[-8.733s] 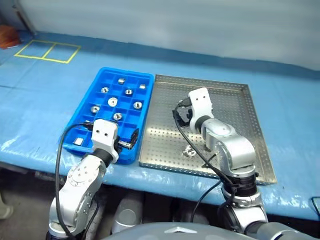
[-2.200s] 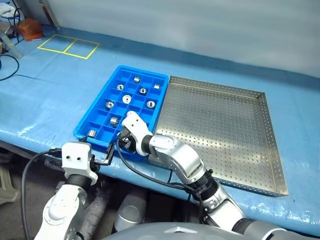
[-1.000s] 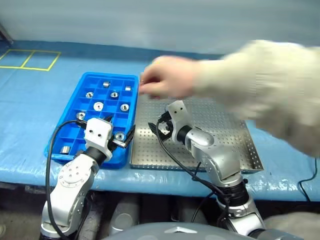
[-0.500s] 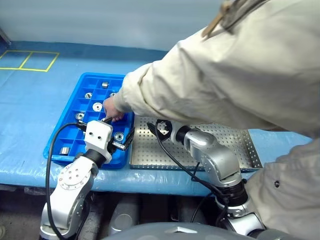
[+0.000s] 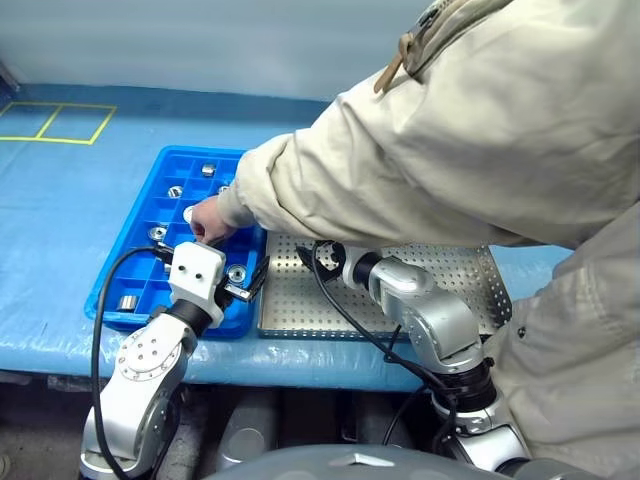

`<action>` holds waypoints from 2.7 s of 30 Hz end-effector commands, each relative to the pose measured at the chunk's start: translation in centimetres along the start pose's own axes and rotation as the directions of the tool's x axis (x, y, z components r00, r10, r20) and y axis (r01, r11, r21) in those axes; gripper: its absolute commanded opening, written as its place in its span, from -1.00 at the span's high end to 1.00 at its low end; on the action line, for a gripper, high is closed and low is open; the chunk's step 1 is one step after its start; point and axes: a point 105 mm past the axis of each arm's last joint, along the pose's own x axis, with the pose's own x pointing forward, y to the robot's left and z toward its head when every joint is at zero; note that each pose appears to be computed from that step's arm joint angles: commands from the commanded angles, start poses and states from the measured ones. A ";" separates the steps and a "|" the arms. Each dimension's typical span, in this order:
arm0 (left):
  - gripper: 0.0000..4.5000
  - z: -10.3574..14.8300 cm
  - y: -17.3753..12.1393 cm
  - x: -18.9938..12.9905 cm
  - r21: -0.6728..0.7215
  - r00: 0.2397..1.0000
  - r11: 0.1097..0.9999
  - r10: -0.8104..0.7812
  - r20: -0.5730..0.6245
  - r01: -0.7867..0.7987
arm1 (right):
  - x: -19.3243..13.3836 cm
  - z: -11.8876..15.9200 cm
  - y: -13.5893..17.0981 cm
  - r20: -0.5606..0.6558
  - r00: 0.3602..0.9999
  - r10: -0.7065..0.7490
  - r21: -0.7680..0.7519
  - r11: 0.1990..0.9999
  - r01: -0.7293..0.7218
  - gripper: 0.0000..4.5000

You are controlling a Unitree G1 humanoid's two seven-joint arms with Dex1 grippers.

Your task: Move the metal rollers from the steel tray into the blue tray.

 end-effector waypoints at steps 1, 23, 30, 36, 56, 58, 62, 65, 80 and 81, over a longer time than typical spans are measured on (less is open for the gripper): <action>-1.00 0.7 0.0 0.0 0.007 0.999 1.000 0.003 0.033 -0.003 | -0.3 1.4 0.1 0.056 0.998 0.003 -0.012 1.000 -0.002 -0.99; -1.00 0.7 0.0 0.1 0.009 1.000 1.000 0.000 0.032 -0.001 | -0.3 1.3 0.1 0.049 0.999 0.000 -0.013 1.000 0.000 -0.99; -1.00 0.7 0.0 0.1 0.007 0.999 1.000 0.002 0.034 -0.002 | -0.3 1.3 0.2 0.050 0.999 0.000 -0.013 1.000 0.001 -0.99; -1.00 0.8 0.0 0.1 0.008 0.999 1.000 0.000 0.036 0.000 | -0.3 1.3 0.1 0.052 0.999 -0.001 -0.014 1.000 0.002 -0.99; -1.00 1.0 -0.1 0.4 0.012 0.999 1.000 -0.015 0.042 0.015 | -0.3 1.4 0.1 0.054 0.999 -0.002 -0.022 1.000 0.003 -0.99; -1.00 1.0 -0.1 0.4 0.011 0.999 1.000 -0.017 0.043 0.016 | -0.4 1.4 0.1 0.054 0.999 -0.002 -0.022 1.000 0.003 -0.99; -1.00 1.0 -0.2 0.4 0.016 0.999 1.000 -0.019 0.043 0.019 | -0.4 1.4 0.2 0.054 0.999 -0.003 -0.021 1.000 0.004 -0.99; -1.00 1.0 -0.2 0.4 0.016 0.999 1.000 -0.020 0.043 0.019 | -0.4 1.4 0.2 0.054 0.999 -0.002 -0.020 1.000 0.003 -0.99; -1.00 1.0 -0.3 0.4 0.012 0.999 1.000 -0.021 0.036 0.021 | -0.5 1.2 0.2 0.056 0.998 -0.011 -0.005 1.000 0.012 -0.99; -1.00 1.0 -0.3 0.4 0.013 0.999 1.000 -0.022 0.037 0.021 | -0.5 1.2 0.2 0.056 0.998 -0.012 -0.005 1.000 0.013 -0.99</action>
